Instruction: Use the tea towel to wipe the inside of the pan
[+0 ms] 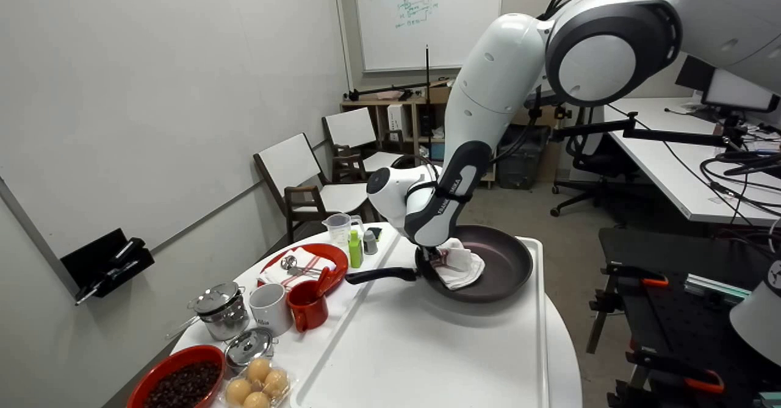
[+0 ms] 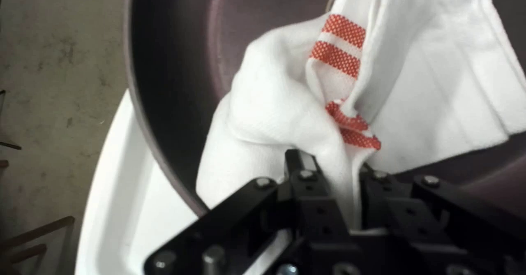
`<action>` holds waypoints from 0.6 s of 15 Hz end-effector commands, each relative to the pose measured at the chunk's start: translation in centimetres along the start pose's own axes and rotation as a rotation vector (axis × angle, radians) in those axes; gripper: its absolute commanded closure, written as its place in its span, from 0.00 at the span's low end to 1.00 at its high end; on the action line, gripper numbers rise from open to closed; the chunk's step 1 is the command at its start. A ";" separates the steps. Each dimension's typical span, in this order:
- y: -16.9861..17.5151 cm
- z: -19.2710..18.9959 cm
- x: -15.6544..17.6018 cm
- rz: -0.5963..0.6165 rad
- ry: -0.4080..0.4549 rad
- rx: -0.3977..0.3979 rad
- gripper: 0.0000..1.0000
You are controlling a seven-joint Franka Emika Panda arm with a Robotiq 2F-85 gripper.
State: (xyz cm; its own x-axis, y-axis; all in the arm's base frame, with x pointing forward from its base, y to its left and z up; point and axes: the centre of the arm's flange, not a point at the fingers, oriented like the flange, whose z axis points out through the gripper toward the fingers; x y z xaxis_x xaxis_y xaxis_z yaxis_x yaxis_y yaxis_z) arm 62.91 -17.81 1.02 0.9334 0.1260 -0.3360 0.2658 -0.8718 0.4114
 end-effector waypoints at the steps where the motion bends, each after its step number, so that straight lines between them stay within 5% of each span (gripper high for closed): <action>1: 3.8 0.7 -0.8 0.119 0.004 -0.007 0.93; 9: 8.9 5.4 -3.7 0.234 -0.213 0.027 0.93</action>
State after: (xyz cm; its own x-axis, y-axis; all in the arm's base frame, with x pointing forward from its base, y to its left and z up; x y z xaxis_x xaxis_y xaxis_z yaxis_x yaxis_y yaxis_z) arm 60.21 -26.94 1.95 0.9274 -0.1175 -0.3552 0.0677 -0.8810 0.4682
